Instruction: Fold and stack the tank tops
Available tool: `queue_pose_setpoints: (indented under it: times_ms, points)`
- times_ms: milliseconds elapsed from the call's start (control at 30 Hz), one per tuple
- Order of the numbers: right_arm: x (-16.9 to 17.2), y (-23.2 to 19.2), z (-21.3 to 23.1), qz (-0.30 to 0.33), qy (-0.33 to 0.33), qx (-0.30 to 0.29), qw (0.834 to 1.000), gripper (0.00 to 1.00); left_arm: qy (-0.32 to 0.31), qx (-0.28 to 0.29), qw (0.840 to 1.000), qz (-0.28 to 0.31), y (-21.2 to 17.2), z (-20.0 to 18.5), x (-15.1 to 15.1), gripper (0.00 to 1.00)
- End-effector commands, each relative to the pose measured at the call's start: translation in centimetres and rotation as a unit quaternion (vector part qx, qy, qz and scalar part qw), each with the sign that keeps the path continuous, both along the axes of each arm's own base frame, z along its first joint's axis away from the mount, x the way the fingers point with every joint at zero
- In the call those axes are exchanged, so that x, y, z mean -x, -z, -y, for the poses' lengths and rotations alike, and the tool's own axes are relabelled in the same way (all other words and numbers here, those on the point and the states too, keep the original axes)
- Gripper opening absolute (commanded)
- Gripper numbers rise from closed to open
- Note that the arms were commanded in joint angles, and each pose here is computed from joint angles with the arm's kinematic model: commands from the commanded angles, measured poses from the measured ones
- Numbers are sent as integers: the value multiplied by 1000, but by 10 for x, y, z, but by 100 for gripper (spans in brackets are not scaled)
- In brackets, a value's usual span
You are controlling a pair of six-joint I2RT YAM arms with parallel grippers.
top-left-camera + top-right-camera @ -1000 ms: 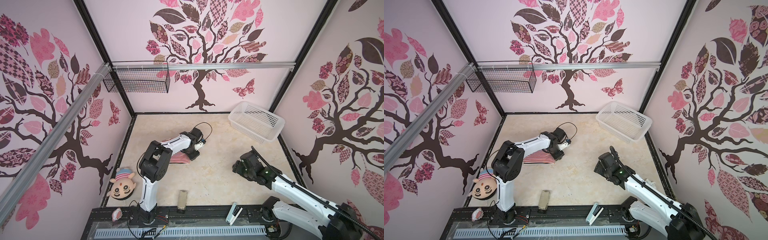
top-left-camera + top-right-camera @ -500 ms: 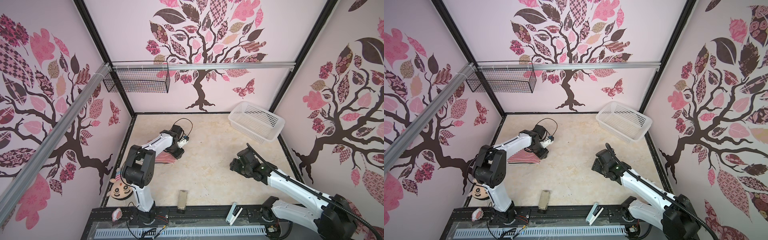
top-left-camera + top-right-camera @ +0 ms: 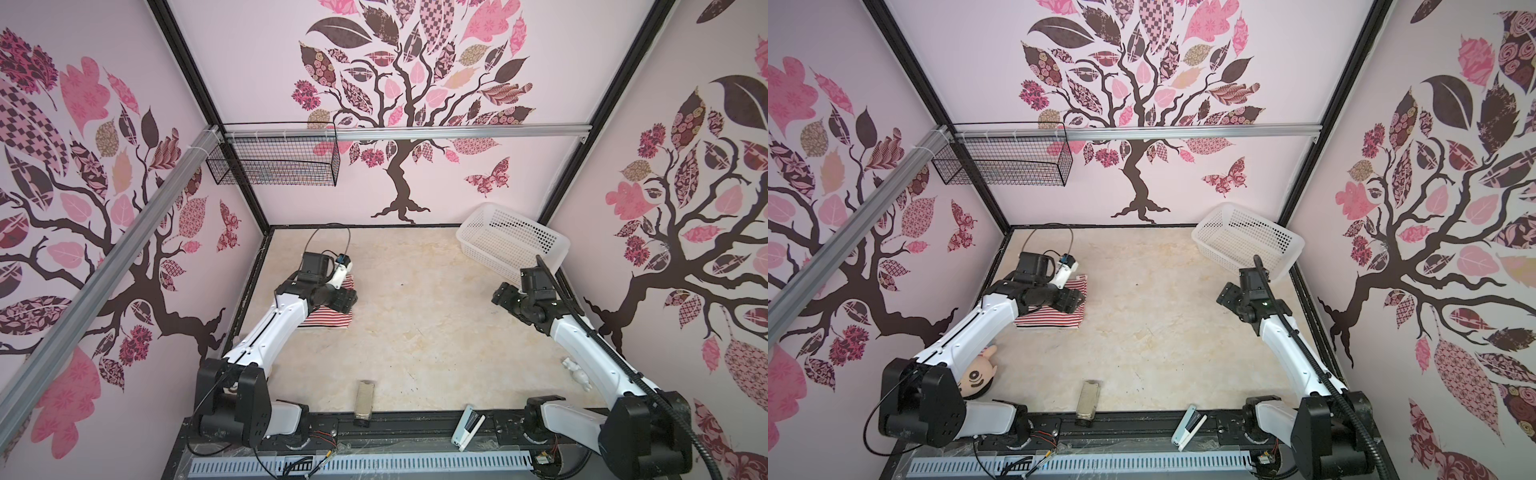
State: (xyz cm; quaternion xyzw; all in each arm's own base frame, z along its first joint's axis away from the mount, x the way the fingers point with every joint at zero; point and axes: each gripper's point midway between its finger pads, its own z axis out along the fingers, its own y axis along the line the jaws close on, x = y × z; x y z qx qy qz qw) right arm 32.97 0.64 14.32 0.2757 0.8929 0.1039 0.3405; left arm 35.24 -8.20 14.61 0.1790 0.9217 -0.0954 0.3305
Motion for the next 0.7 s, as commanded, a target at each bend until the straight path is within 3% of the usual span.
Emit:
queue_pose_setpoints:
  times_ms: [0,100,300,467,667]
  points:
    - [-25,-28,17,68,-6,43,997,83,-89,73,988,105,-26,-32,-36,93]
    - [-32,-36,30,124,18,77,989,83,-151,107,974,134,-23,-65,-44,98]
    - [-32,-38,37,222,5,136,966,86,-162,94,962,198,-12,-79,-41,98]
    - [-35,-20,43,234,-1,184,955,86,-159,94,956,227,1,-79,-38,98]
    - [-46,5,38,242,-22,188,952,86,-144,97,948,268,17,-76,-34,98]
